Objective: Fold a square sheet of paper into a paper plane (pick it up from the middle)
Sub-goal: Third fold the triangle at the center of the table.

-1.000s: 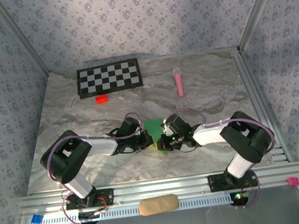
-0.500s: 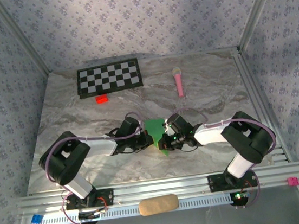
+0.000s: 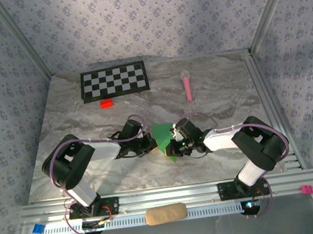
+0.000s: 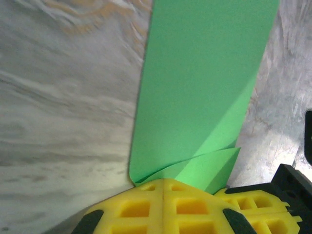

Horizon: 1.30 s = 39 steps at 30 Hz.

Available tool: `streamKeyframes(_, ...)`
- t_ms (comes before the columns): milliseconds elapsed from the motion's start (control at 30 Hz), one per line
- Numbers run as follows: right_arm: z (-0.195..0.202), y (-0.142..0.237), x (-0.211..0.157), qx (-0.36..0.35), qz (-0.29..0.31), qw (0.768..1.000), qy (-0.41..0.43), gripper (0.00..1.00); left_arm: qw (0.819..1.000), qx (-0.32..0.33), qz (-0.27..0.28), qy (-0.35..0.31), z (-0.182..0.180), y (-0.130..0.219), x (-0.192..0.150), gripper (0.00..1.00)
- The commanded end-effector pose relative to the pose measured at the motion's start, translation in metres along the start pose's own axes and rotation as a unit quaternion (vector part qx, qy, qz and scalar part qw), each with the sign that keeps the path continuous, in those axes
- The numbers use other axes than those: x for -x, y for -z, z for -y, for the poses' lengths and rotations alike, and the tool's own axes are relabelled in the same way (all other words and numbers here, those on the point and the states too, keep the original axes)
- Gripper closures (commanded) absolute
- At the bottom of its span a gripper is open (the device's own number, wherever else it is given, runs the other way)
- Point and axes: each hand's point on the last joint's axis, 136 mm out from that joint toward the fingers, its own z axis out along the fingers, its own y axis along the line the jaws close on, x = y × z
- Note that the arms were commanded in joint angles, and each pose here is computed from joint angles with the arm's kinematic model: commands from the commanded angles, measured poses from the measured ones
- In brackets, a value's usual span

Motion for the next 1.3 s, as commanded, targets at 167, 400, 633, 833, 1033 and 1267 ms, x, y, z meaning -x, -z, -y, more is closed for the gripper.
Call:
streamKeyframes(167,0.033,0.003,-0.033,-0.045,-0.060,0.997,-0.010,1.00,0.996,0.076,0.035,0.032,-0.032,0.011,0.029,0.98)
streamKeyframes(400,0.032,0.008,-0.031,-0.040,-0.064,0.997,-0.004,1.00,0.998,0.029,0.050,0.005,0.001,0.025,0.030,0.96)
streamKeyframes(633,0.031,0.010,-0.027,-0.040,-0.058,0.997,-0.006,1.00,0.997,-0.020,0.034,-0.062,0.040,0.023,0.009,0.94)
streamKeyframes(833,0.031,0.010,-0.025,-0.037,-0.057,0.998,-0.005,1.00,0.997,-0.028,-0.010,-0.077,0.045,-0.004,-0.006,0.94)
streamKeyframes(1033,0.027,0.012,-0.023,-0.033,-0.051,0.998,-0.005,1.00,0.999,0.015,0.001,-0.042,0.007,-0.013,0.004,0.96)
streamKeyframes(1267,-0.016,0.021,-0.002,0.038,-0.019,0.999,0.018,1.00,0.998,0.049,-0.009,-0.027,-0.028,-0.014,-0.003,0.99)
